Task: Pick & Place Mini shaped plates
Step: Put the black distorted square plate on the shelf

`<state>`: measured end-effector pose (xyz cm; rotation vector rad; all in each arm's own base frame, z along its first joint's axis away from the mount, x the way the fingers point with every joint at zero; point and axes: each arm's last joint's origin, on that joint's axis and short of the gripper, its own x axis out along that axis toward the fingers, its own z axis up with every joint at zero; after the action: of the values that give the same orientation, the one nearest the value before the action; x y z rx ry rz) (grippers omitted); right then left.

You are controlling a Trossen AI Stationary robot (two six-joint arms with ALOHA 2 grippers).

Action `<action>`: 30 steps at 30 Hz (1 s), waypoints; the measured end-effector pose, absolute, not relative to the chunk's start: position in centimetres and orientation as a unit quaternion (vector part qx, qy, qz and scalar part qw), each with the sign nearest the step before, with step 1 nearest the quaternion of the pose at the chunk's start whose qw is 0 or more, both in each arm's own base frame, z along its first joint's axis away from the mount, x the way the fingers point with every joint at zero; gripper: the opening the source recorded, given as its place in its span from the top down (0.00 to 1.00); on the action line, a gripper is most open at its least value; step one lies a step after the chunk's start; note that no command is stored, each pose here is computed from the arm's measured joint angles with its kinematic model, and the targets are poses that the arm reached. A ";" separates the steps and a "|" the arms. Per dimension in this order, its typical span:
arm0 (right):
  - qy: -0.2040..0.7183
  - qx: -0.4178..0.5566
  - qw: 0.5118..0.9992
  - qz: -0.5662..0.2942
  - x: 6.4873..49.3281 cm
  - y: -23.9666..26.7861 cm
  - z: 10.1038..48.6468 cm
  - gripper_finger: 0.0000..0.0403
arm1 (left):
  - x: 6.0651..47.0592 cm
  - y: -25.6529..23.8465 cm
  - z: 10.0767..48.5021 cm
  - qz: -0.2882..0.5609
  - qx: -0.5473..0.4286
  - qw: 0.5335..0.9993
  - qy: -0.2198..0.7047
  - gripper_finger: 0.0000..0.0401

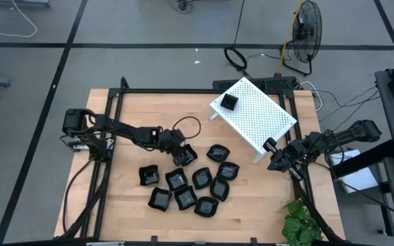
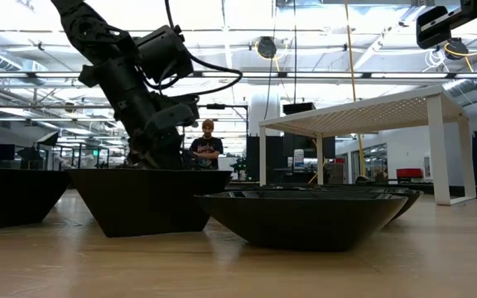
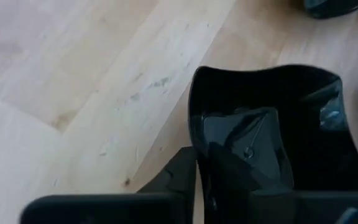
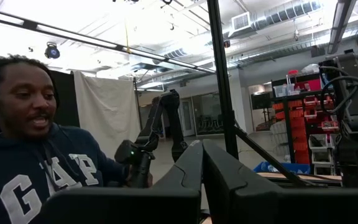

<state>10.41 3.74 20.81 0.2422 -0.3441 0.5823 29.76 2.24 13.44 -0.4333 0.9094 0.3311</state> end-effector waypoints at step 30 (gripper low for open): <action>-0.166 0.118 0.937 0.285 10.4 3.7 20.8 1.00 | 25.6 2.0 29.5 0.305 0.151 0.936 0.094 0.98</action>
<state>10.43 3.75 20.78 0.2419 -0.3400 0.5816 25.61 1.98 29.47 0.3089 0.1931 0.6235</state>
